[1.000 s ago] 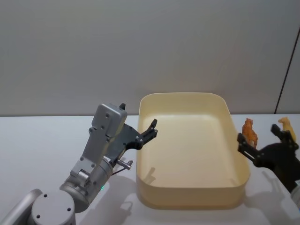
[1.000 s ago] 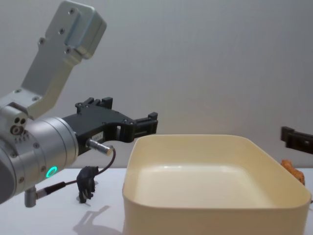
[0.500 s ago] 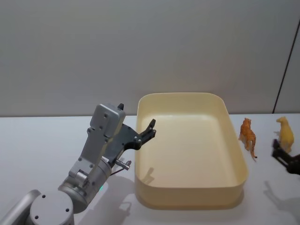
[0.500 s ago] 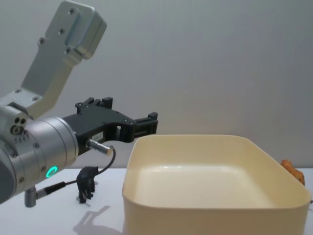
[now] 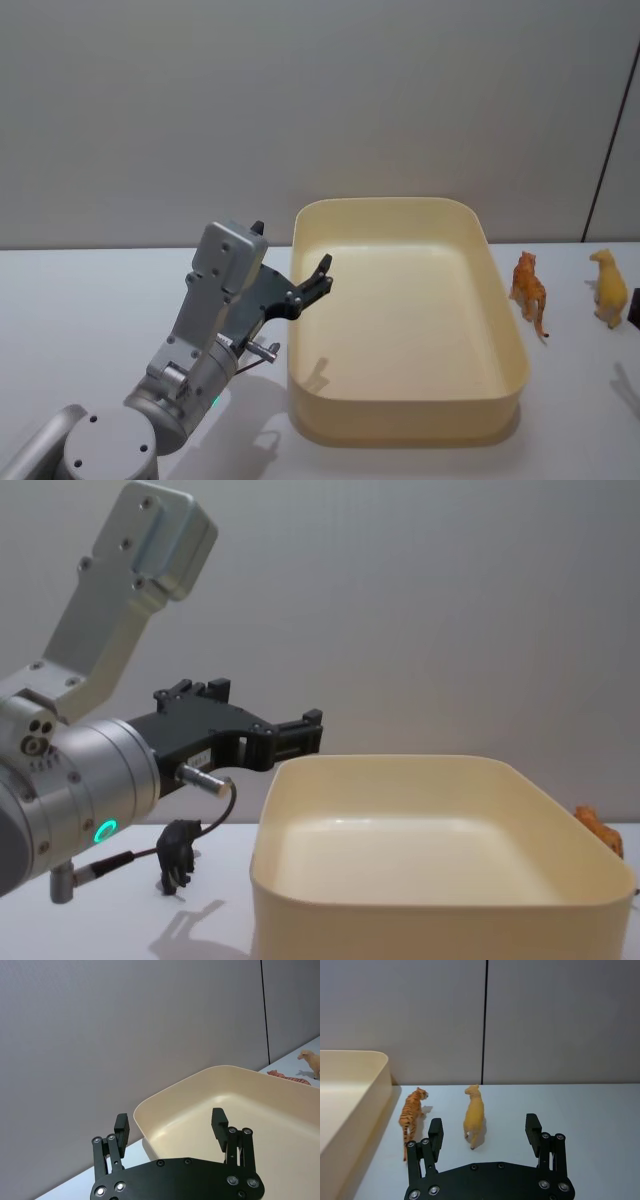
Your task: Pick up the toy alternately with two hands and place it into the central storage box.
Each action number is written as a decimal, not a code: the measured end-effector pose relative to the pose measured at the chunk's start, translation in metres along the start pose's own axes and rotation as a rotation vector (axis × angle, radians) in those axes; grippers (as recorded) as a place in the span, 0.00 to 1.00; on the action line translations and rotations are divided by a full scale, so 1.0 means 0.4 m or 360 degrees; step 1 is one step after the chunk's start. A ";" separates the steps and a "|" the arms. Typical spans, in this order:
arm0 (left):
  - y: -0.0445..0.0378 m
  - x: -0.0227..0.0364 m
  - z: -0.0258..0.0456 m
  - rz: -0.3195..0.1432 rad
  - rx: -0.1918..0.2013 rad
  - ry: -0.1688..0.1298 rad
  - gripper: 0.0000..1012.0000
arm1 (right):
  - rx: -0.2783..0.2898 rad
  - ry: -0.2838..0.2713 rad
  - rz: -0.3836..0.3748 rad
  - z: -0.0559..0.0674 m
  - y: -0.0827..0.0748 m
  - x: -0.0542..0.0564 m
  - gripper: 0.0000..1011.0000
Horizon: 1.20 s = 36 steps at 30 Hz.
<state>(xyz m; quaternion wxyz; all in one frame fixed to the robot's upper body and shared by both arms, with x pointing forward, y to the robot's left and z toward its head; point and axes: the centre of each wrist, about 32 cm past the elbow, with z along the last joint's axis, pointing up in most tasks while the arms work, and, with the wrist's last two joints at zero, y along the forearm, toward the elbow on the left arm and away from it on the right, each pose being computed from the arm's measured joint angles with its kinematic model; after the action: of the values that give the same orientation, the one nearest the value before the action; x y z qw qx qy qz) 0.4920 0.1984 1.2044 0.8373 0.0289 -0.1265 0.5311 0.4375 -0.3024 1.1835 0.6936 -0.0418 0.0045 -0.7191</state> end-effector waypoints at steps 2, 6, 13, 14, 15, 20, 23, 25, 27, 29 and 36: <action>0.000 0.000 0.000 0.0000 0.0000 0.0000 0.99 | -0.0011 -0.0004 -0.0012 -0.001 0.011 0.002 0.99; 0.000 0.000 0.000 0.0000 0.0000 0.0000 0.99 | -0.0042 -0.0015 -0.0026 -0.003 0.043 0.001 0.99; 0.000 0.000 0.000 0.0000 0.0000 0.0000 0.99 | -0.0107 -0.0042 -0.0026 -0.012 0.103 -0.013 0.99; 0.000 0.000 0.000 0.0000 0.0000 0.0000 0.99 | -0.0116 -0.0046 -0.0027 -0.013 0.111 -0.014 0.99; 0.000 0.000 0.000 0.0000 0.0000 0.0000 0.99 | -0.0132 -0.0053 -0.0028 -0.016 0.124 -0.017 0.99; 0.000 0.000 0.000 0.0000 0.0000 0.0000 0.99 | -0.0187 -0.0086 -0.0028 -0.030 0.171 -0.030 0.99; 0.000 0.000 0.000 0.0000 0.0000 0.0000 0.99 | -0.0211 -0.0102 -0.0024 -0.037 0.198 -0.040 0.99; 0.000 0.000 0.000 0.0000 0.0000 0.0000 0.99 | -0.0223 -0.0110 -0.0021 -0.041 0.209 -0.044 0.99; 0.000 0.000 0.000 0.0000 0.0000 0.0000 0.99 | -0.0234 -0.0118 -0.0019 -0.045 0.223 -0.050 0.99; 0.000 0.000 0.000 0.0000 0.0000 0.0000 0.99 | -0.0255 -0.0132 -0.0011 -0.052 0.245 -0.061 0.99; 0.000 0.000 0.000 0.0000 0.0000 0.0000 0.99 | -0.0275 -0.0154 0.0005 -0.059 0.274 -0.077 0.92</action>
<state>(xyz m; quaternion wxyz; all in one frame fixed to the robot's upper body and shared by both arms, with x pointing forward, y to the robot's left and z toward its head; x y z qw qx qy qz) 0.4920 0.1984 1.2044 0.8373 0.0289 -0.1265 0.5311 0.5464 -0.2770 1.1513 0.6878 -0.1361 0.0329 -0.7122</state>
